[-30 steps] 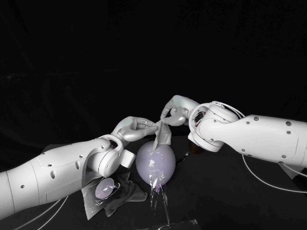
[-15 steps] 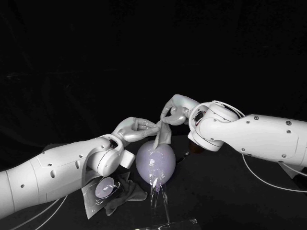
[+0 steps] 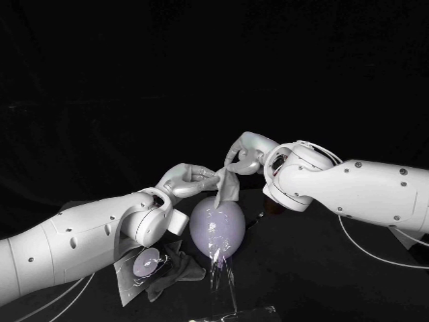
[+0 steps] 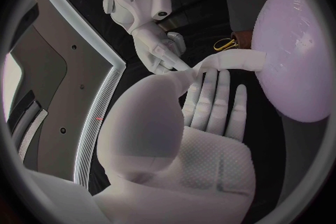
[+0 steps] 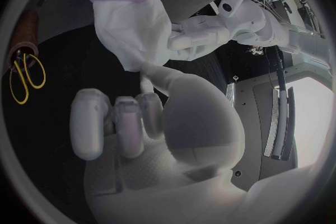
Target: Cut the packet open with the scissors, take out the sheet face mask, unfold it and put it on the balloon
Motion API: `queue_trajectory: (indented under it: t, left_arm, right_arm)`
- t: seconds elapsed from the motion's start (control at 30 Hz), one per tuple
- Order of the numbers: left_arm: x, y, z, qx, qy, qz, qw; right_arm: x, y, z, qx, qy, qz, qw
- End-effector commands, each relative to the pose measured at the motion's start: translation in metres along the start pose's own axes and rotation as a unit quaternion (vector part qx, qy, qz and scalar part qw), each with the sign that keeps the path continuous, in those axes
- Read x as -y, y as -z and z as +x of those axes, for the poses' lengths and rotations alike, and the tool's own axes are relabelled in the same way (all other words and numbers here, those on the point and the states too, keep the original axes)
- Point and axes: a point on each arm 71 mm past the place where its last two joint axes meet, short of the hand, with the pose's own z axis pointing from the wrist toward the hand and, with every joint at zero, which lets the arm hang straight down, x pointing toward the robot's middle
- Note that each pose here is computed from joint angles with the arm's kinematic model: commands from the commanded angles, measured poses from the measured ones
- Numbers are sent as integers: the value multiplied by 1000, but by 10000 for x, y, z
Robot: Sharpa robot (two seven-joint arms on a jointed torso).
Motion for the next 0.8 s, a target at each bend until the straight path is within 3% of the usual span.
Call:
queue_trajectory:
  t: [0.03,0.43,0.8]
  left_arm:
    - [28,-2,-2,2,17,11,1000]
    - [33,12,10,-5,36,11,999]
    - [40,25,17,-9,77,13,997]
  right_arm:
    - [1,-3,0,-2,7,-1,1000]
    - [33,-16,-14,2,-16,-9,1000]
    - [92,-4,-47,24,-88,-56,994]
